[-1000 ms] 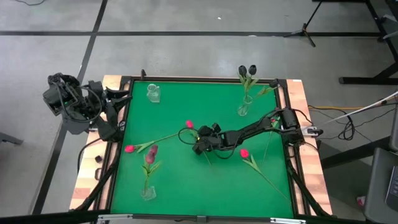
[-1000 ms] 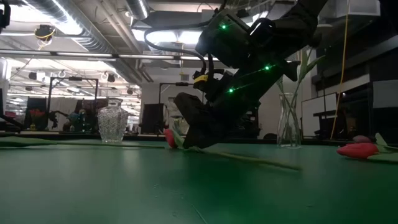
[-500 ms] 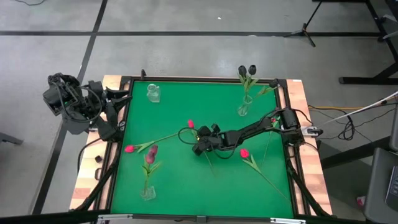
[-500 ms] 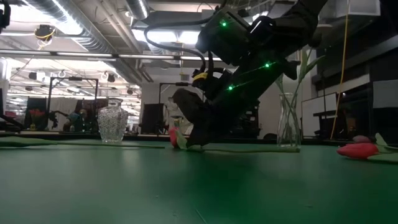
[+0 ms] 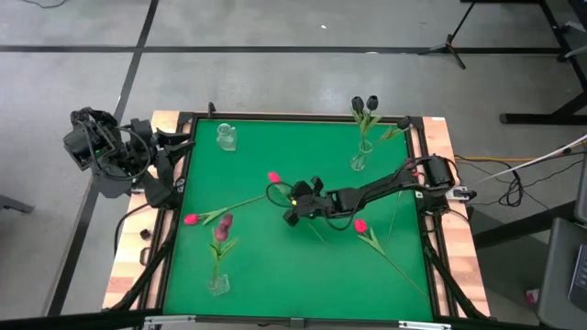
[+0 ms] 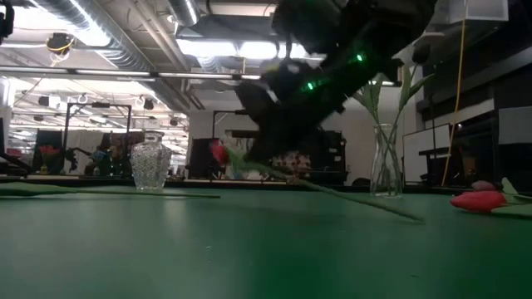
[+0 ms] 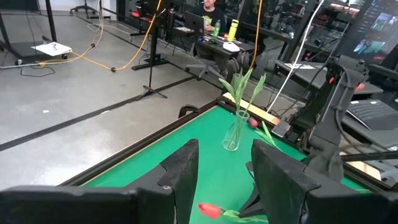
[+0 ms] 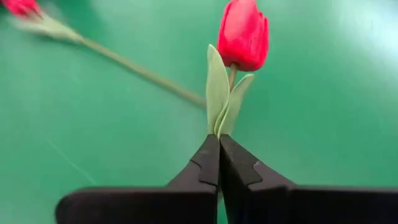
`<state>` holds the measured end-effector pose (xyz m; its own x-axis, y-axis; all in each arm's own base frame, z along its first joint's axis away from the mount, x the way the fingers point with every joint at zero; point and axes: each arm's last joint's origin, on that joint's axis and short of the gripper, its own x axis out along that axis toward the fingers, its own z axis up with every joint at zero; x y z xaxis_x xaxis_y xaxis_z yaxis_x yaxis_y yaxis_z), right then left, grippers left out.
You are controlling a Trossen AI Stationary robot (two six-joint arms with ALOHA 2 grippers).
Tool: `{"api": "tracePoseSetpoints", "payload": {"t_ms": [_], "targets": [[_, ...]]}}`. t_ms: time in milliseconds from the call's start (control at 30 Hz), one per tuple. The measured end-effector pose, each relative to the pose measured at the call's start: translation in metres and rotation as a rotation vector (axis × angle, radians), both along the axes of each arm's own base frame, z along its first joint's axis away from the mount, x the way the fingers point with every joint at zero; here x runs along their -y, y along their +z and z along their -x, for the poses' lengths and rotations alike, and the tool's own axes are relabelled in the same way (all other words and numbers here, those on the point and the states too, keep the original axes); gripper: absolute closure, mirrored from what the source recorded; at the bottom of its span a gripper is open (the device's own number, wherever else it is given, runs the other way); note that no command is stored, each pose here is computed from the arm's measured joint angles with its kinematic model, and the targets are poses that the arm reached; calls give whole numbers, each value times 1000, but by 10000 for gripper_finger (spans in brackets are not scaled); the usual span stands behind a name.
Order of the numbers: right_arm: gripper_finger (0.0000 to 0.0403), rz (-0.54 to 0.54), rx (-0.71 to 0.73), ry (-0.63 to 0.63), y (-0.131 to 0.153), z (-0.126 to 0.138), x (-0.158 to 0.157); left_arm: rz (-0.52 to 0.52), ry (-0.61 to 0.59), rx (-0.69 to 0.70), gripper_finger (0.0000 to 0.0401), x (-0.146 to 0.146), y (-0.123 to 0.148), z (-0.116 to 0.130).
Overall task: Sort flowers into vase by color
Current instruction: Put the right pink flower into the top left transparent vase
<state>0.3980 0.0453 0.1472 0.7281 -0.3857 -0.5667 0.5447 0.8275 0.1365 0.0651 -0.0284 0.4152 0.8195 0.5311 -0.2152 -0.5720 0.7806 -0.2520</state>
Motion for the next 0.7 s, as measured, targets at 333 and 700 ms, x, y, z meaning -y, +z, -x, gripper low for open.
{"api": "tracePoseSetpoints", "payload": {"t_ms": [333, 700], "targets": [[402, 190, 451, 134, 60, -22, 42, -14, 4, -3, 257, 2, 0, -2], [402, 432, 993, 214, 134, -28, 138, -97, 65, 36, 257, 0, 2, -1]]}}
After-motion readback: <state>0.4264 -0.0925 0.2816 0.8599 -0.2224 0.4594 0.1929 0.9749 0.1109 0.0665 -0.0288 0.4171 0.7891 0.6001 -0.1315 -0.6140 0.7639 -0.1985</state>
